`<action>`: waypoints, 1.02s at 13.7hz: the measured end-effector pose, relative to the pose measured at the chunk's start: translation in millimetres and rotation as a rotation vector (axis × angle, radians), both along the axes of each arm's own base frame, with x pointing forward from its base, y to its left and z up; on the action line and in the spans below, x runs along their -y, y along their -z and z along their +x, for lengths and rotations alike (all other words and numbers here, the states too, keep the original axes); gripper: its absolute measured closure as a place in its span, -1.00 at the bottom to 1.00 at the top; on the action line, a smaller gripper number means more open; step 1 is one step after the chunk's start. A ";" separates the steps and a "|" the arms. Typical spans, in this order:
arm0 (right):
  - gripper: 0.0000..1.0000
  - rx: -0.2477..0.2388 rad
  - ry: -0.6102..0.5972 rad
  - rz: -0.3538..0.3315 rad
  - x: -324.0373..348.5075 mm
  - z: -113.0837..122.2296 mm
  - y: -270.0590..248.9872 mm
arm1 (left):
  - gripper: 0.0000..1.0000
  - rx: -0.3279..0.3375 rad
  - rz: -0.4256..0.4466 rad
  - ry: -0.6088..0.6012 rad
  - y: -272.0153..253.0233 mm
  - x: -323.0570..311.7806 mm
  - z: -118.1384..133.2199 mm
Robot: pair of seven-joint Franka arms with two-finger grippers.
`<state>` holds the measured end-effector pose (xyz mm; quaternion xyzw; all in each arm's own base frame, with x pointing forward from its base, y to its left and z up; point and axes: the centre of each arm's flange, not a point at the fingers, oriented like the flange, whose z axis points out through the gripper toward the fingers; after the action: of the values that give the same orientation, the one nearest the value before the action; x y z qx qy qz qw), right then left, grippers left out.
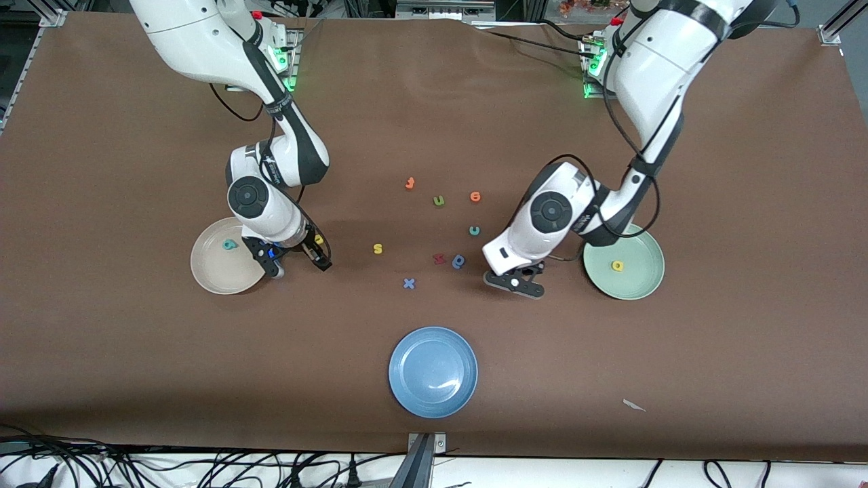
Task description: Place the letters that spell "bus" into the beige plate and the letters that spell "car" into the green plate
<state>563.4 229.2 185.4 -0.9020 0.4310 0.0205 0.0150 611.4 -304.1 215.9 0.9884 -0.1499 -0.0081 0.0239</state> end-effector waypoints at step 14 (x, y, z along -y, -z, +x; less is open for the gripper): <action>-0.97 0.017 0.048 0.015 -10.0 -24.7 5.5 | 0.01 -0.157 0.007 0.219 2.0 -224.0 3.0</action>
<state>538.7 239.2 179.9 -0.8915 0.4520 0.0155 0.0257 614.4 -80.1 213.9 0.9625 -0.2547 -0.0886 0.0310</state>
